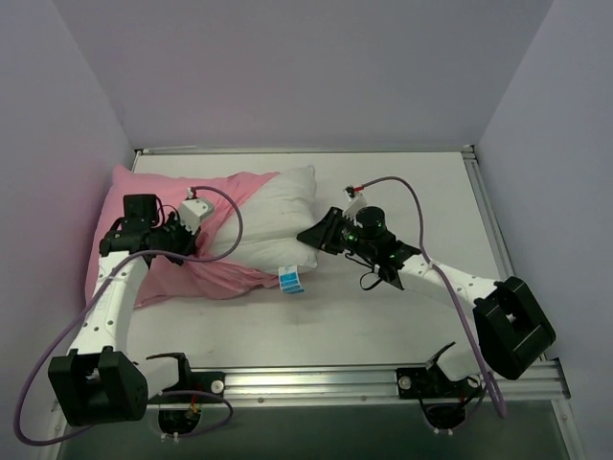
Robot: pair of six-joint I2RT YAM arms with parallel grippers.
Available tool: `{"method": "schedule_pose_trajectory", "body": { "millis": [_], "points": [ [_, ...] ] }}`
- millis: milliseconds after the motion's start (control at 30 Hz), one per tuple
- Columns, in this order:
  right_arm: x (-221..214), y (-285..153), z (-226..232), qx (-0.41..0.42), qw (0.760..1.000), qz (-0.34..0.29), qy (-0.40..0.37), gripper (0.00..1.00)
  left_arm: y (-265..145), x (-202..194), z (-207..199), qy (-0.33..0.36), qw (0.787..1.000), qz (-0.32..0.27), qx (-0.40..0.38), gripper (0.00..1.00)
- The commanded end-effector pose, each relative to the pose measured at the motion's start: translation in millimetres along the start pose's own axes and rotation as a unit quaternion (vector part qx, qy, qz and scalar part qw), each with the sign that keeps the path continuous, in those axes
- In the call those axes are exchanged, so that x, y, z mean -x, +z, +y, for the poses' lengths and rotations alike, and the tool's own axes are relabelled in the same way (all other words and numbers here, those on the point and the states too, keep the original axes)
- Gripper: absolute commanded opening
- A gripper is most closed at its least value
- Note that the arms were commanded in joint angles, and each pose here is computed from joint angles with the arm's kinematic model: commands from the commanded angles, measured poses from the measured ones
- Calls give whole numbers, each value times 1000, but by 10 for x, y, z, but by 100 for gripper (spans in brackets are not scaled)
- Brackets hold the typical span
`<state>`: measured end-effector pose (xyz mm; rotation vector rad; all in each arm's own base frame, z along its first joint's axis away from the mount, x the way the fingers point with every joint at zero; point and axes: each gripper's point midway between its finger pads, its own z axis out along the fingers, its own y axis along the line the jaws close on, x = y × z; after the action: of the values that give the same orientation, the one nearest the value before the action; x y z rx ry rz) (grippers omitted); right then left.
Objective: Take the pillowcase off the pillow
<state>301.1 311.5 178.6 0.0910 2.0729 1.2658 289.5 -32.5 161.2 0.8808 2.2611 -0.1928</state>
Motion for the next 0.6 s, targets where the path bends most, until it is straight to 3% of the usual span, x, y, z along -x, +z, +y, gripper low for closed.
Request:
{"method": "schedule_pose_trajectory", "body": {
  "millis": [0, 100, 200, 267, 333, 467, 500, 567],
  "points": [
    [541, -290, 142, 14, 996, -91, -16, 0, -207, -691, 550, 10, 987, 125, 103, 2],
    [574, -479, 15, -3, 996, -93, -15, 0, -221, -986, 941, 9, 977, 154, 148, 2],
    [444, -625, -150, -37, 996, -80, -19, 0, -311, -1269, 1192, -53, 976, 158, 143, 2],
    [272, -636, -163, -38, 997, -60, -22, 0, -355, -1294, 1111, -76, 979, 157, 105, 2],
    [-57, -565, -117, -30, 999, -29, -29, 0, -292, -1098, 772, -64, 992, 108, 32, 4],
    [-460, -379, -137, -36, 998, 21, -37, 0, -223, -806, 353, -53, 997, 50, -29, 28],
    [-494, -365, -135, -31, 999, 23, -34, 0, -220, -770, 289, -53, 997, 44, -42, 39],
    [-578, -357, -207, -34, 998, 35, -33, 0, -250, -648, 128, -58, 995, 21, -80, 46]
  ]
}}
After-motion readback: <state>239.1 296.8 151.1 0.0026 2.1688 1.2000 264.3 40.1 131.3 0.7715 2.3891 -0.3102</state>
